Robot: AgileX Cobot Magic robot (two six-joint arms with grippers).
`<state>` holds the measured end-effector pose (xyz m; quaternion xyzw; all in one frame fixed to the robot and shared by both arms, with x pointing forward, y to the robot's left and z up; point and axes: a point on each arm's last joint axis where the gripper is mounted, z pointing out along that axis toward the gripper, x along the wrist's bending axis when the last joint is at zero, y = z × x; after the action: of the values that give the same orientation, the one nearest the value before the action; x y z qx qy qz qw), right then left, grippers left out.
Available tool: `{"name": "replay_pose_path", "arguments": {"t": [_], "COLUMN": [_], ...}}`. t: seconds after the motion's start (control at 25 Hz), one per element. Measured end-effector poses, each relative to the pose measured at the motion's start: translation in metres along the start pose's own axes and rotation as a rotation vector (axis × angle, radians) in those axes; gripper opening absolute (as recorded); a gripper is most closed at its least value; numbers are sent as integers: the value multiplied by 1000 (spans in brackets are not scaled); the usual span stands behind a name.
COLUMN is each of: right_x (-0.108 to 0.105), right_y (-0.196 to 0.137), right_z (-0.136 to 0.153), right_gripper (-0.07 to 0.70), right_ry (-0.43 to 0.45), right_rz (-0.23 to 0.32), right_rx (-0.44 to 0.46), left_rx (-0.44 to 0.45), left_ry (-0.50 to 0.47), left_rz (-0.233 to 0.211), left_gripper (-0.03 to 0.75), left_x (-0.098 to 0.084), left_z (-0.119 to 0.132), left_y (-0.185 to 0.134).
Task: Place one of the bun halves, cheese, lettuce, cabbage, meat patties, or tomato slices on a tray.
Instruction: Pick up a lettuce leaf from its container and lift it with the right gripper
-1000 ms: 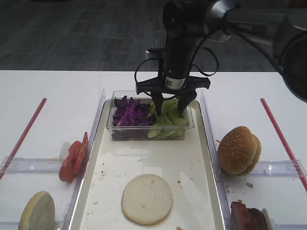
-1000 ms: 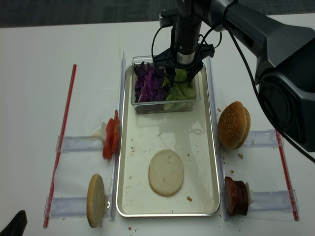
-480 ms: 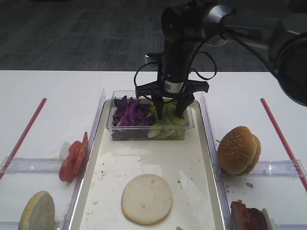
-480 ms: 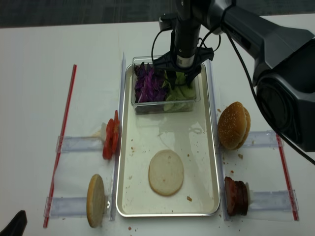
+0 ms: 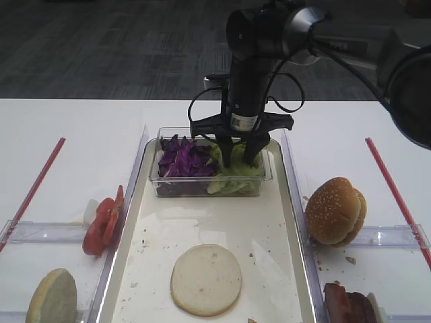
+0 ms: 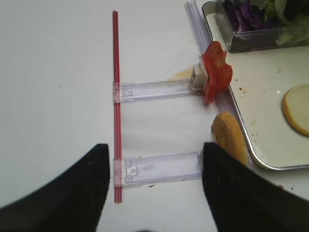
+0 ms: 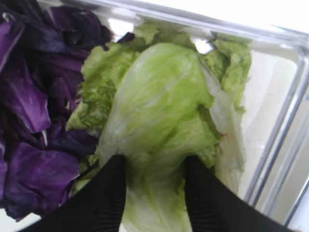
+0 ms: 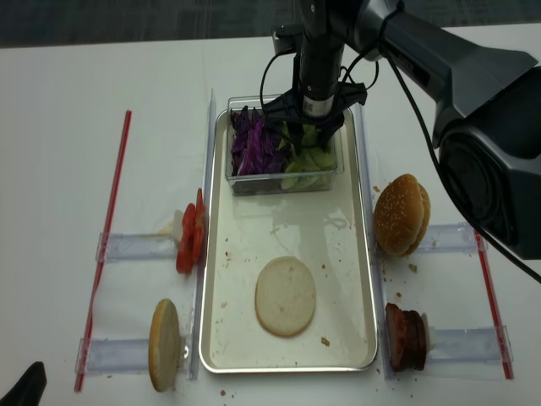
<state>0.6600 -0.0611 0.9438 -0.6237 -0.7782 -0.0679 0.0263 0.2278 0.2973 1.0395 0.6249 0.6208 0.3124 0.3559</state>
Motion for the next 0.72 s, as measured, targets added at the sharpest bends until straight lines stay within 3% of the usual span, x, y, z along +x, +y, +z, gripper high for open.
{"name": "replay_pose_path", "arguments": {"t": [0.28,0.6,0.72], "right_x": [0,0,0], "right_y": [0,0,0], "right_z": [0,0,0], "right_gripper": [247,36,21], "right_ry": [0,0,0], "right_rz": [-2,-2,-2], "right_rx": [0,0,-2], "left_rx": [0,0,0], "left_ry": [0,0,0], "left_rz": [0,0,0], "left_gripper": [428,428,428], "left_x": [0,0,0], "left_z": [0,0,0], "left_y": [0,0,0]}}
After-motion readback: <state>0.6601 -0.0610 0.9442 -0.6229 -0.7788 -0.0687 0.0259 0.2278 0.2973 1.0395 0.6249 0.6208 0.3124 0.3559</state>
